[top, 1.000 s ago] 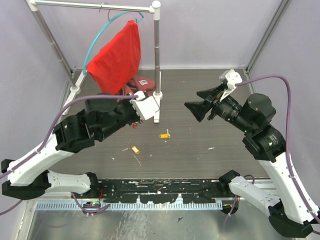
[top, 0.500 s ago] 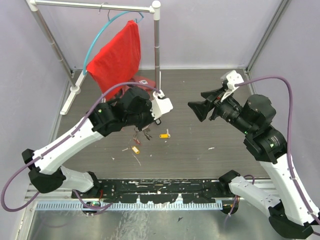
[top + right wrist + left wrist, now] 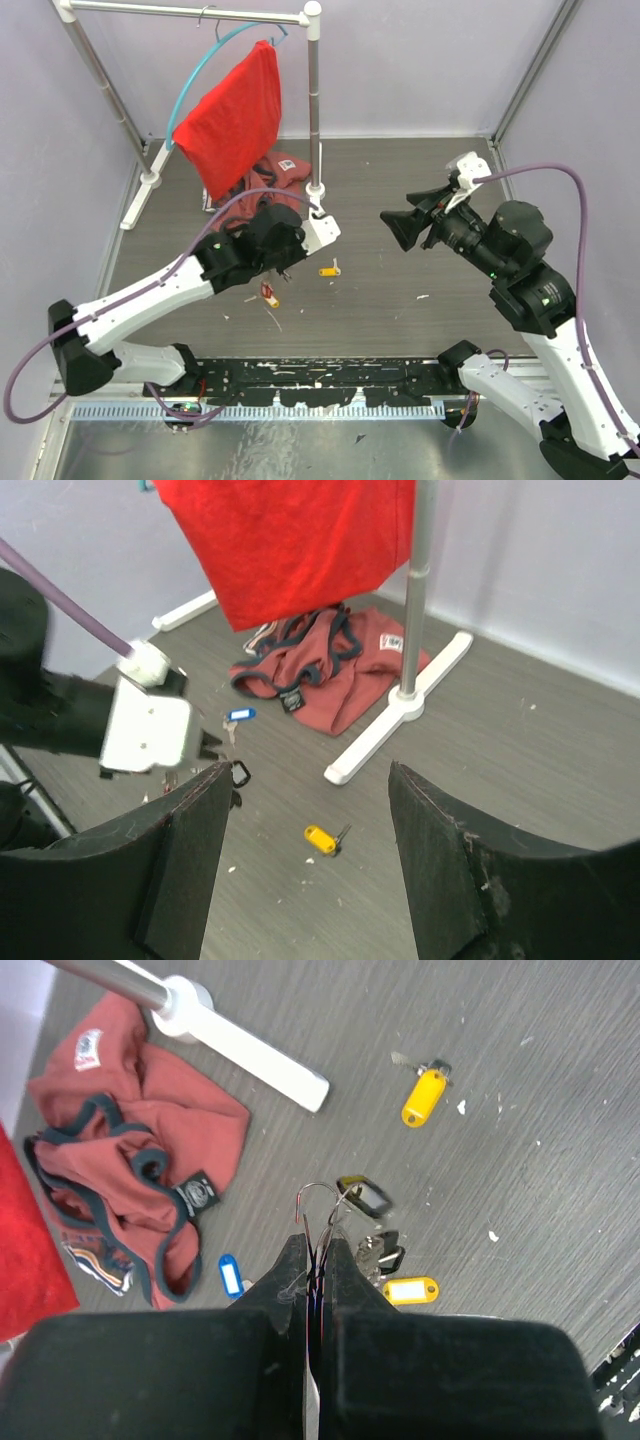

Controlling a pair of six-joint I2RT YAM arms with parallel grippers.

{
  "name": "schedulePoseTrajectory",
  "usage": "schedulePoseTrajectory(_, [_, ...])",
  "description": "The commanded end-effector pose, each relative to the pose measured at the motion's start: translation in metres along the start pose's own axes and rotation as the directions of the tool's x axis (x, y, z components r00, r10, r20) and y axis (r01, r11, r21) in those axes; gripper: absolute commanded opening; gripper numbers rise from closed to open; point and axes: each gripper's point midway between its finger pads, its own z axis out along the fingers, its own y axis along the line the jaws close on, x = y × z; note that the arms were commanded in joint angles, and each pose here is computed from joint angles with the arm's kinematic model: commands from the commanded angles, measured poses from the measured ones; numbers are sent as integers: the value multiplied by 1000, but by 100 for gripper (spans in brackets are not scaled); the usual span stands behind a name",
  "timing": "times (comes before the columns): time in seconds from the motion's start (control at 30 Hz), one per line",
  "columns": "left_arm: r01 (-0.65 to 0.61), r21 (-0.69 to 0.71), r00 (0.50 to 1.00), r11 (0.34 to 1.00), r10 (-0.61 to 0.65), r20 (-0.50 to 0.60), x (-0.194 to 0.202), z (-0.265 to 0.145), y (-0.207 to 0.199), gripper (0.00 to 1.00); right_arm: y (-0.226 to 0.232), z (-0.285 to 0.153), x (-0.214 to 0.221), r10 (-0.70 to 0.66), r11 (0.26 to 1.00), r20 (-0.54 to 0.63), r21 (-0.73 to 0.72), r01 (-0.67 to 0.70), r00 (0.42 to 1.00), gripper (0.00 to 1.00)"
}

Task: Put the keys on the keyring

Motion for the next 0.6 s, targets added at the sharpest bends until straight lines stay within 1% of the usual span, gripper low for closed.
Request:
schedulePoseTrajectory(0.0, [-3,-91,964,996,27,265,-53,-47,27,1,7,11,27,88,995,-73,-40,-91,993,69])
schedulePoseTrajectory(0.07, [-47,-102,942,994,78,327,-62,-63,29,0,13,19,38,169,982,-103,-61,-176,980,68])
schedulePoseTrajectory(0.13, [-99,-111,910,989,135,392,-70,-76,29,0,24,27,45,238,961,-122,-115,-251,964,67])
schedulePoseTrajectory(0.23, [-174,-135,861,975,217,459,-79,-91,27,0,45,36,36,326,910,-118,-230,-345,938,66])
schedulePoseTrajectory(0.37, [-218,-160,826,963,269,496,-89,-104,29,0,63,42,7,406,845,-67,-352,-403,911,65])
schedulePoseTrajectory(0.5, [-244,-163,806,956,293,514,-99,-110,30,0,74,48,-5,452,793,-76,-423,-439,889,65])
schedulePoseTrajectory(0.57, [-254,-161,796,954,300,526,-105,-113,28,0,77,52,-4,463,775,-98,-437,-456,881,63])
